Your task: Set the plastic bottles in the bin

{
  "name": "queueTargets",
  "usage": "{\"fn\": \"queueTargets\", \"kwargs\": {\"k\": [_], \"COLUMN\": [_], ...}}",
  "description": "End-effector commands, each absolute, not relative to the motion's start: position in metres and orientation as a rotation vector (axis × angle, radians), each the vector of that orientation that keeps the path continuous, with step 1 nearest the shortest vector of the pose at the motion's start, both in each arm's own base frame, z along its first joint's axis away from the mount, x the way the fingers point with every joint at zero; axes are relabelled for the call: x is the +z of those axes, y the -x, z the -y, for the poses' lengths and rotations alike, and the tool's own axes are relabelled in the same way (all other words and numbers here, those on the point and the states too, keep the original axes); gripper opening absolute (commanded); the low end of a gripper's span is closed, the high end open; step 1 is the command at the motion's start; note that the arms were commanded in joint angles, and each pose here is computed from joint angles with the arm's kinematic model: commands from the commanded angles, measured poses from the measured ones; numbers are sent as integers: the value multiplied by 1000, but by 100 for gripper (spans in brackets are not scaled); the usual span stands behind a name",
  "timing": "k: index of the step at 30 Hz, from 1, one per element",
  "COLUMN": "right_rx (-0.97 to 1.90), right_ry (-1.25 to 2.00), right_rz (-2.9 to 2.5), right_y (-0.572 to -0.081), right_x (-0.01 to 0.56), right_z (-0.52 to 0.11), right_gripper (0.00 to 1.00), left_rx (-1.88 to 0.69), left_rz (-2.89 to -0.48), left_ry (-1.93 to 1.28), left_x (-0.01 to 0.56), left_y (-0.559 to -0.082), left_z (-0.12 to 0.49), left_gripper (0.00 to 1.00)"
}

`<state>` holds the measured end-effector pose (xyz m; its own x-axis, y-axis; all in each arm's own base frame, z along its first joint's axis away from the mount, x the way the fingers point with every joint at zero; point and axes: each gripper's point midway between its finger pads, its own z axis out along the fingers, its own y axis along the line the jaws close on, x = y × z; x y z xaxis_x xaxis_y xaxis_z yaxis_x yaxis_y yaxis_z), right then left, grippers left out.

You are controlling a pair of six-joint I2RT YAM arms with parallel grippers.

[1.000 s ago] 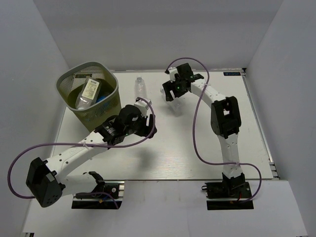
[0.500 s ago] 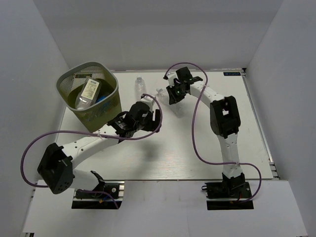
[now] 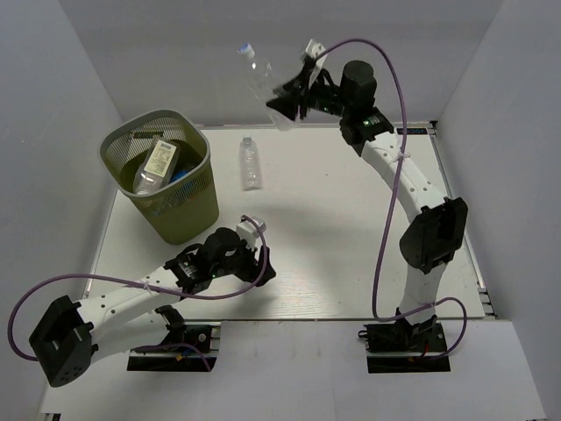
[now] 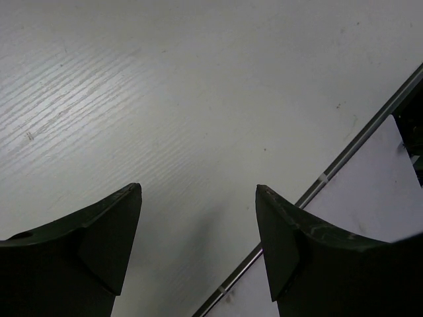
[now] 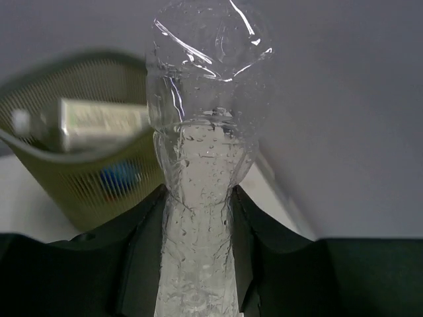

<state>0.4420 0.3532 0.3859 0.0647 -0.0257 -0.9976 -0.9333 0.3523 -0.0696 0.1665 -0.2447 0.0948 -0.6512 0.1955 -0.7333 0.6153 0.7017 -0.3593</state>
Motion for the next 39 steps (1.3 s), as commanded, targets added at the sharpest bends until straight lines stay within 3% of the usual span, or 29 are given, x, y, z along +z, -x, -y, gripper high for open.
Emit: {"fn": "queueTargets", "kwargs": {"k": [1, 7, 17, 19, 21, 22, 23, 27, 34, 36, 38, 39], "right_rx": [1093, 1203, 1244, 1259, 1285, 1294, 1303, 1307, 1222, 1128, 1079, 1001], "right_ry": [969, 943, 816, 804, 805, 802, 800, 836, 808, 760, 732, 708], "right_rz": [-964, -580, -457, -492, -508, -524, -552, -589, -562, -534, -617, -614], "right_y": [-401, -353, -319, -321, -314, -314, -317, -319, -329, -343, -366, -373], "right_x": [477, 543, 530, 513, 504, 501, 493, 476, 503, 538, 535, 557], "right_z": [-389, -436, -515, -534, -545, -548, -551, -559, -533, -496, -480, -449], "right_gripper": [8, 10, 13, 17, 32, 47, 75, 90, 85, 72, 57, 26], "left_rx": [-863, -856, -865, -849, -836, -824, -804, -799, -776, -688, -616, -509], "left_rz": [-2184, -2197, -2247, -2260, -2243, -2244, -2239, -2216, -2196, -2175, -2158, -2165], "left_ry": [-629, -649, -656, -636, -622, -615, -601, -639, -655, -607, -540, -443], "left_x": [105, 98, 87, 85, 93, 95, 96, 105, 104, 108, 113, 110], "left_y": [-160, -158, -142, -143, -146, -148, -153, -158, -172, -191, -207, -223], "left_z": [254, 258, 261, 259, 262, 262, 262, 276, 302, 303, 302, 293], "left_gripper": [79, 79, 79, 79, 81, 81, 82, 82, 83, 83, 83, 84]}}
